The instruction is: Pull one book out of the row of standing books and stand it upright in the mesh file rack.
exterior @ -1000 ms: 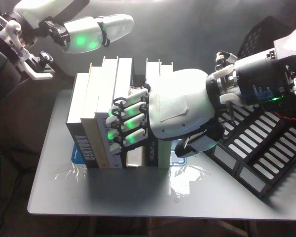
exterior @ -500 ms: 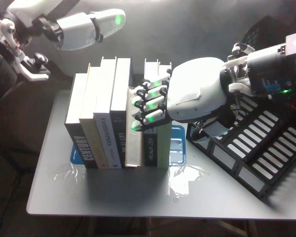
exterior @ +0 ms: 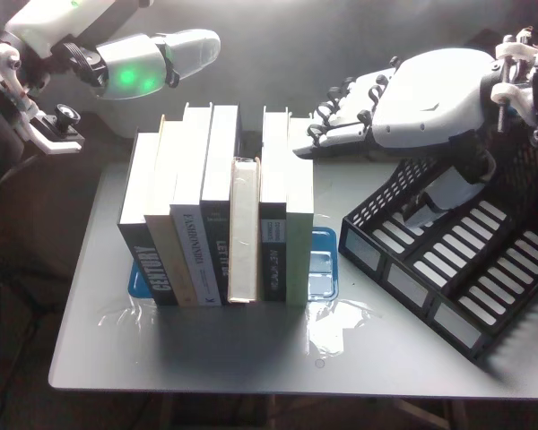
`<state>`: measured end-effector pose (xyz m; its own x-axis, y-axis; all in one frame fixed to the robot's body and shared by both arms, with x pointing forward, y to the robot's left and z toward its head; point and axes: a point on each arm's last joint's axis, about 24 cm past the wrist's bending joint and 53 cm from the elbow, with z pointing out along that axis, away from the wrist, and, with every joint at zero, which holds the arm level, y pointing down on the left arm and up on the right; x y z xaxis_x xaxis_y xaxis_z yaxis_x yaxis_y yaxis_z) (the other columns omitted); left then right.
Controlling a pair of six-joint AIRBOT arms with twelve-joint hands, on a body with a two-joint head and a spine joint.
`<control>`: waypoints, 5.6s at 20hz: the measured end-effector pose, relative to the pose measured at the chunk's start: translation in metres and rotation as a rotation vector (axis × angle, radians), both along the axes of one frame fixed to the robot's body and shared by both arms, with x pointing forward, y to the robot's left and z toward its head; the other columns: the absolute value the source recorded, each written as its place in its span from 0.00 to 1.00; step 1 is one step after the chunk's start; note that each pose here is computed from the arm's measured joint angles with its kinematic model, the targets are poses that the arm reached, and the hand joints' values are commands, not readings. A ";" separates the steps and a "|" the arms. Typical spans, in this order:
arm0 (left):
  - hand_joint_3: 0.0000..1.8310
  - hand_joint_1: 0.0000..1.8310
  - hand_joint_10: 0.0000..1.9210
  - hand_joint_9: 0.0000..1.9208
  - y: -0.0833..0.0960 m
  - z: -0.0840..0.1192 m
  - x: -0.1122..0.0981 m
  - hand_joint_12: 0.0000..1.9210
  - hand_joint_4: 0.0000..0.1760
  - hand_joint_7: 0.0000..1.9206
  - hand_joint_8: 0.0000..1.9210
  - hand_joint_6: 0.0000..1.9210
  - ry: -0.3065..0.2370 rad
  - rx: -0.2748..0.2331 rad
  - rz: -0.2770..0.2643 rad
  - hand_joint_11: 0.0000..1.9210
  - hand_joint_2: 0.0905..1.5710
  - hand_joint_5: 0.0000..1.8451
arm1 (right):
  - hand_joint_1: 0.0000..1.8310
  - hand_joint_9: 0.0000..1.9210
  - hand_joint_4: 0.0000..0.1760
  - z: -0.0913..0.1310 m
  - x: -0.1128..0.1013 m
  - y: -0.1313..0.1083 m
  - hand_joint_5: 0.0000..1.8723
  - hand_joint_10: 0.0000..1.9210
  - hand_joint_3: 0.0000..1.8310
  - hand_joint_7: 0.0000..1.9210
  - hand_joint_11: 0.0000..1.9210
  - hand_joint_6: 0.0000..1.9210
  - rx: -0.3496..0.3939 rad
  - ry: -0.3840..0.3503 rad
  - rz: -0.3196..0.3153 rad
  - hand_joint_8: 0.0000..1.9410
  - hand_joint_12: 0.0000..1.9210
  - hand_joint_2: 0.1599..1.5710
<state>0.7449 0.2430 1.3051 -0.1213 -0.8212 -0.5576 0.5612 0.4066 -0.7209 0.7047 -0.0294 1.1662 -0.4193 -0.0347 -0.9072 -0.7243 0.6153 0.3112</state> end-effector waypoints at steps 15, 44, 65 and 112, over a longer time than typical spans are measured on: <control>0.00 0.17 0.07 0.00 0.003 -0.002 -0.001 1.00 0.00 0.08 0.00 0.01 0.006 -0.010 0.003 0.00 0.82 0.12 | 0.73 0.43 0.00 0.029 0.057 -0.071 0.31 0.76 0.00 0.40 0.35 0.75 0.291 0.152 -0.249 0.67 0.82 0.76; 0.01 0.22 0.03 0.05 0.006 0.010 -0.007 1.00 0.21 0.08 0.01 0.01 -0.041 -0.014 -0.003 0.00 0.85 0.12 | 0.63 0.33 0.06 0.002 -0.028 0.046 0.38 0.29 0.01 0.37 0.09 0.51 0.080 0.060 0.157 0.47 0.73 0.69; 0.00 0.06 0.00 0.00 -0.004 0.010 -0.003 0.00 0.00 0.00 0.00 0.00 -0.045 -0.007 -0.027 0.00 0.84 0.04 | 0.43 0.00 0.21 -0.050 -0.044 0.108 0.00 0.00 0.01 0.00 0.00 0.00 0.007 0.101 0.269 0.00 0.00 0.57; 0.01 0.05 0.00 0.00 -0.071 0.062 -0.004 0.00 0.00 0.00 0.00 0.00 -0.172 0.025 -0.177 0.00 0.85 0.05 | 0.70 0.49 0.00 -0.116 -0.017 0.155 0.49 0.76 0.00 0.54 0.36 0.50 -0.265 -0.077 0.255 0.57 0.97 0.68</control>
